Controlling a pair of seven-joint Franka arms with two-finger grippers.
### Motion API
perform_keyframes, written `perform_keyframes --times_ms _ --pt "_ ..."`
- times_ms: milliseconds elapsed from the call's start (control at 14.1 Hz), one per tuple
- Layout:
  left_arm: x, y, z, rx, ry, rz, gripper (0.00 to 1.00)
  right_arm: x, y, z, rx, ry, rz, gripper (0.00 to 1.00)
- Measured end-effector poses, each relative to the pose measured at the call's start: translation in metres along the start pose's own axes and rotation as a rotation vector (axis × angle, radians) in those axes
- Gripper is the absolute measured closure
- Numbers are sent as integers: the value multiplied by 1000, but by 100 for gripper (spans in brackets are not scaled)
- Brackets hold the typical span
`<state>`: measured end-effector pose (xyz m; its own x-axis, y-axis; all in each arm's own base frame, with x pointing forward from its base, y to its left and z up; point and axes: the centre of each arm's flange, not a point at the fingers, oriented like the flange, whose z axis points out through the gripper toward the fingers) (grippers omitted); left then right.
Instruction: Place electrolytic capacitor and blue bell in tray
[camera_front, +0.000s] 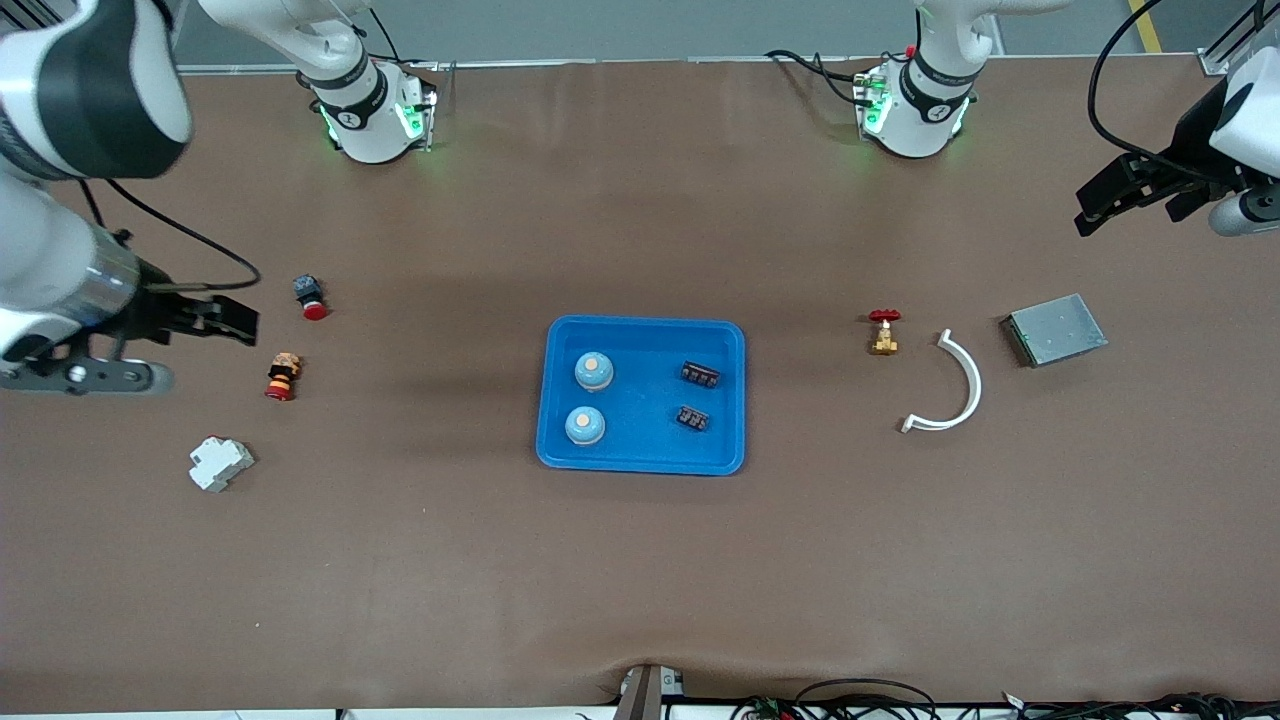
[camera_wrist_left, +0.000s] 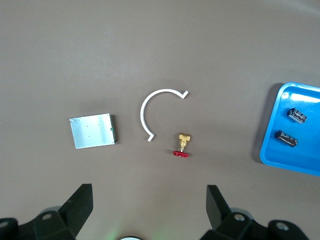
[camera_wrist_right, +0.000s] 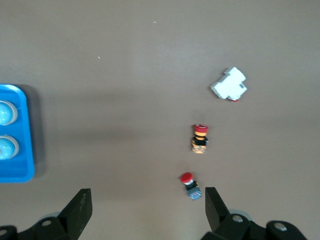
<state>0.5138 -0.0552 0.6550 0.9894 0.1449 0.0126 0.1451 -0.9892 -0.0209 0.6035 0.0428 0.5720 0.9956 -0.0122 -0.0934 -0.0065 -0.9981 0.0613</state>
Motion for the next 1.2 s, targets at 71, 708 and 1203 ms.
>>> perform_keyframes --times_ms 71,708,1203 --pt "0 0 0 0 -1 0 0 -5 12 -4 3 4 3 0" --pt "0 0 0 2 -2 0 0 -11 78 -13 15 51 56 0" --pt "0 -1 0 3 -2 -1 0 -9 98 -17 16 93 87 0"
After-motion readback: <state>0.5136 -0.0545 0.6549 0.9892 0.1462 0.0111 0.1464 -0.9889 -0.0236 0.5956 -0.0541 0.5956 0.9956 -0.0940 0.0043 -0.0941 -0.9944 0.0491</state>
